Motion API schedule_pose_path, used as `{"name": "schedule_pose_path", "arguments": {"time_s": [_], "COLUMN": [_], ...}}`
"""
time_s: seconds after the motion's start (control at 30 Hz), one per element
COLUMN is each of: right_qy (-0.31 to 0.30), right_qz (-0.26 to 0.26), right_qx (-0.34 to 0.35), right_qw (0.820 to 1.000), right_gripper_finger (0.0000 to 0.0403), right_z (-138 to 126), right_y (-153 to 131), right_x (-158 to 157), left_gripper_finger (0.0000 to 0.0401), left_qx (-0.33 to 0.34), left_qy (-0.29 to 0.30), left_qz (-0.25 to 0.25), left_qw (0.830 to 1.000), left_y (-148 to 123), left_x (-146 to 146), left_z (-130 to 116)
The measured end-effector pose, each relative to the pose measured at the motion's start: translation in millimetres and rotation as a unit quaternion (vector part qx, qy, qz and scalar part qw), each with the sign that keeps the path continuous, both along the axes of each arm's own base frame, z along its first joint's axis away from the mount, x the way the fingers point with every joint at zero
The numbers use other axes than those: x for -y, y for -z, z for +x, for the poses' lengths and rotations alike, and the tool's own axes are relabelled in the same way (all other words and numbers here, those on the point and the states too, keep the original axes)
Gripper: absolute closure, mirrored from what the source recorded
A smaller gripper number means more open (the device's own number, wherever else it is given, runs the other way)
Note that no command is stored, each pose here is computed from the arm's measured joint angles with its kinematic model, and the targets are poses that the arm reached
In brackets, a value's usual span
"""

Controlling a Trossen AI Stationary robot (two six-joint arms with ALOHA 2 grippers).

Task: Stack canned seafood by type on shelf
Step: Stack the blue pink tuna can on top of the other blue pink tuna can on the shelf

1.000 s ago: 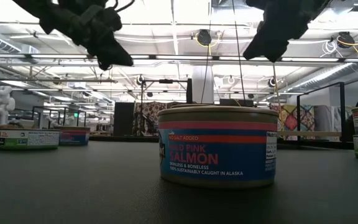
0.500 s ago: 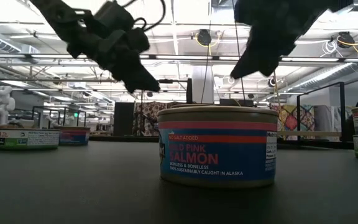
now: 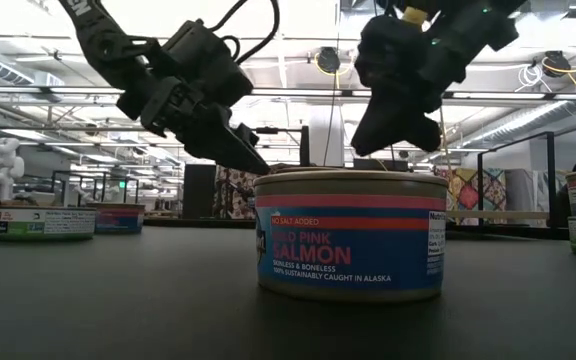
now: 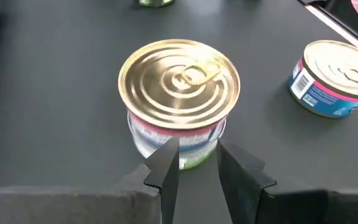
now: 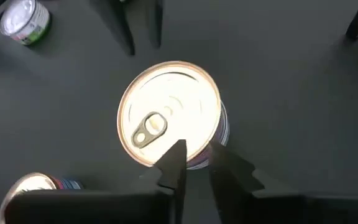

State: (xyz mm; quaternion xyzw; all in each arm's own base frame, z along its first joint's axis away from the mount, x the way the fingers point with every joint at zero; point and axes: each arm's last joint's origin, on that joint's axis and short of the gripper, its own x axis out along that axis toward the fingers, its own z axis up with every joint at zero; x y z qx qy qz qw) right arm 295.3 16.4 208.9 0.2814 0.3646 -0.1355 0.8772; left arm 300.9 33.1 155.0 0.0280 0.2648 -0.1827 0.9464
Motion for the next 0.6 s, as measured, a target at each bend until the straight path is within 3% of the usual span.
{"name": "schedule_pose_path", "arguments": {"time_s": [0.33,0.6], "right_qy": [0.056,0.062], "right_qz": [0.043,0.045], "right_qx": [-0.004,0.004], "right_qw": [0.998,0.997], "right_gripper_finger": [0.0223,0.0182], "right_z": [0.4,2.3], "right_y": [1.4,1.7], "right_x": [18.1,15.4], "left_gripper_finger": [0.0292,0.0292], "left_qx": [-0.009,0.022], "left_qy": [0.012,0.012], "left_qz": [0.024,0.027], "left_qw": [1.000,0.999], "left_y": [14.3,9.4], "left_x": [3.6,4.4], "left_z": [4.4,7.9]}}
